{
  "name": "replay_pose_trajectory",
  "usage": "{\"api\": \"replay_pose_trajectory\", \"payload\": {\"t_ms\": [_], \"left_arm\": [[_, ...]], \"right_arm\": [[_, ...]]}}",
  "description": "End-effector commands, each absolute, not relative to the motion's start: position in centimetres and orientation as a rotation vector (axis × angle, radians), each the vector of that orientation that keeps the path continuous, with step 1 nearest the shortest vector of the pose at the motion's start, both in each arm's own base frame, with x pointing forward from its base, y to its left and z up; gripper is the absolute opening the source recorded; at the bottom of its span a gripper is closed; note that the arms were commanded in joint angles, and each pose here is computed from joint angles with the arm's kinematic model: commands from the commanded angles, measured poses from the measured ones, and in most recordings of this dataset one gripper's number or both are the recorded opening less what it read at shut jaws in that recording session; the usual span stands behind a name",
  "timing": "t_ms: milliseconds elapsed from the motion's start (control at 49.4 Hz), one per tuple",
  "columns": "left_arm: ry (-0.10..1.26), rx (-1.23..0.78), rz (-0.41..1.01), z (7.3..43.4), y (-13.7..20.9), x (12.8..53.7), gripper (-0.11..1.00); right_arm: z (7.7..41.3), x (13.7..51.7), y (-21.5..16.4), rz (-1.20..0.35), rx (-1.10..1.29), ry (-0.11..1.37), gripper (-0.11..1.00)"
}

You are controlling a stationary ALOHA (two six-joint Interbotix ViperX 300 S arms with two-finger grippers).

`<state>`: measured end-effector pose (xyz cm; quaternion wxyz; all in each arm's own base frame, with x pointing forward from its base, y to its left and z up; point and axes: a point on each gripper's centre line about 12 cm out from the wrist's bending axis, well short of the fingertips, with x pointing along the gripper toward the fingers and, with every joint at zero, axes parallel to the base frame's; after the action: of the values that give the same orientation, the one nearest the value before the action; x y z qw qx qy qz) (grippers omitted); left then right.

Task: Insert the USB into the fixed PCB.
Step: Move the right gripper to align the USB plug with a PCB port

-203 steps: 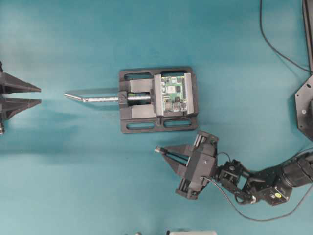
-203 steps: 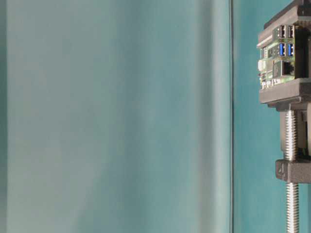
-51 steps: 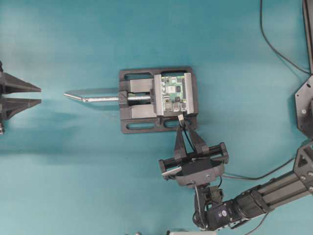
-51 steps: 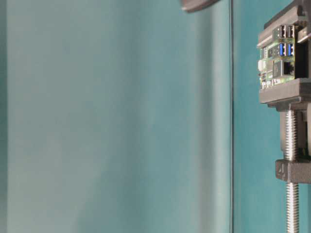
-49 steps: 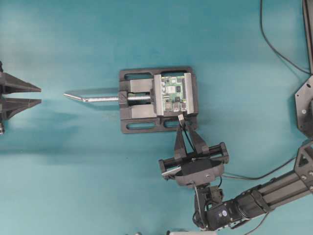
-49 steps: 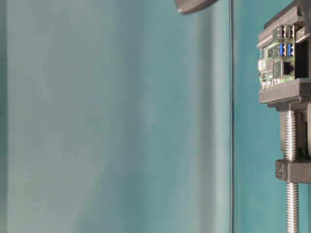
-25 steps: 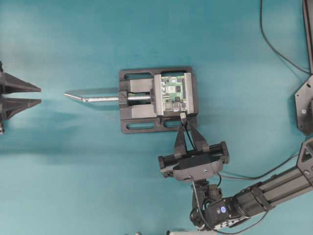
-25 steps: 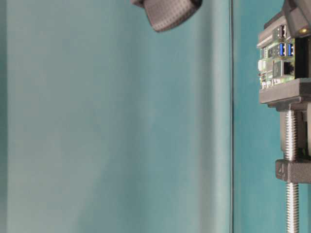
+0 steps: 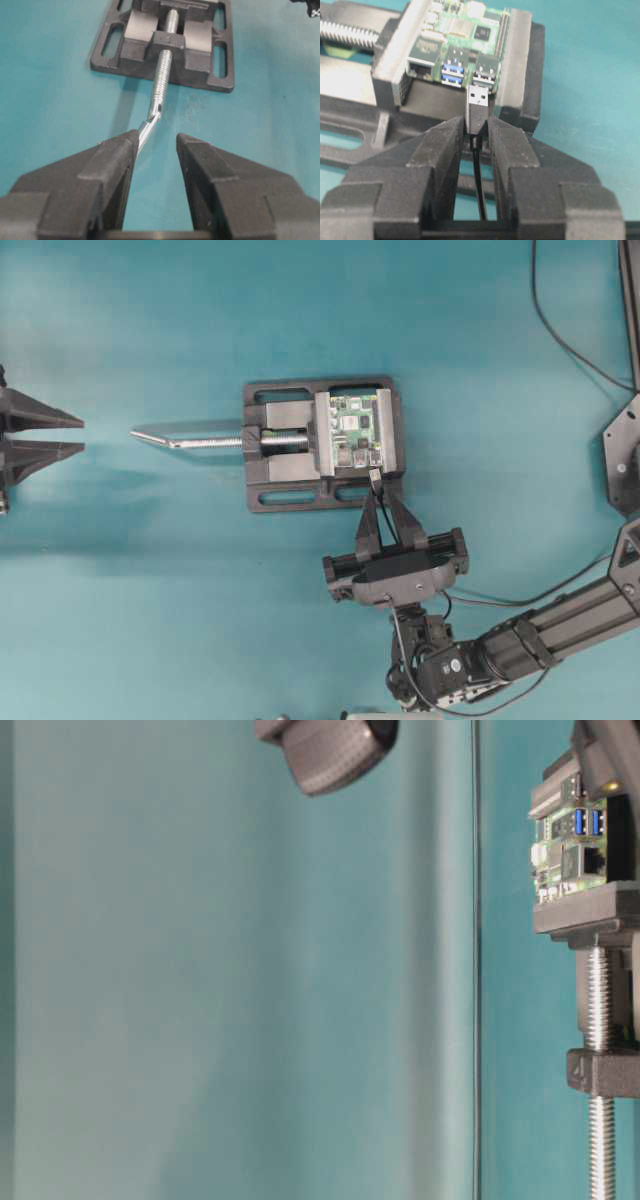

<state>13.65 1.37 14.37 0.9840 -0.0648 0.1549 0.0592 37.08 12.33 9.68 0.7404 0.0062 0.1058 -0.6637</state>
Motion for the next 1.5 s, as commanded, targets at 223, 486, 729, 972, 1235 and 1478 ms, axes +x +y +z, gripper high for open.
{"api": "replay_pose_trajectory", "payload": {"t_ms": [223, 486, 729, 972, 1235, 1478], "left_arm": [[0.297, -0.136, 0.122, 14.8, 1.4, 13.9, 0.52], [0.297, -0.136, 0.122, 14.8, 1.4, 13.9, 0.52], [0.297, -0.138, 0.123, 14.8, 1.4, 13.9, 0.52], [0.297, -0.136, 0.122, 14.8, 1.4, 13.9, 0.52], [0.297, -0.136, 0.122, 14.8, 1.4, 13.9, 0.52], [0.297, -0.136, 0.122, 14.8, 1.4, 13.9, 0.52]], "right_arm": [[11.9, 37.3, 12.1, -1.470, 0.070, 0.211, 0.21], [12.1, 37.1, 12.0, -1.475, 0.074, 0.214, 0.21], [12.1, 37.0, 11.9, -1.474, 0.070, 0.216, 0.21], [12.0, 37.0, 11.5, -1.482, 0.066, 0.218, 0.21], [12.1, 37.3, 11.0, -1.495, 0.070, 0.223, 0.21], [12.2, 37.7, 10.7, -1.508, 0.064, 0.252, 0.21]]}}
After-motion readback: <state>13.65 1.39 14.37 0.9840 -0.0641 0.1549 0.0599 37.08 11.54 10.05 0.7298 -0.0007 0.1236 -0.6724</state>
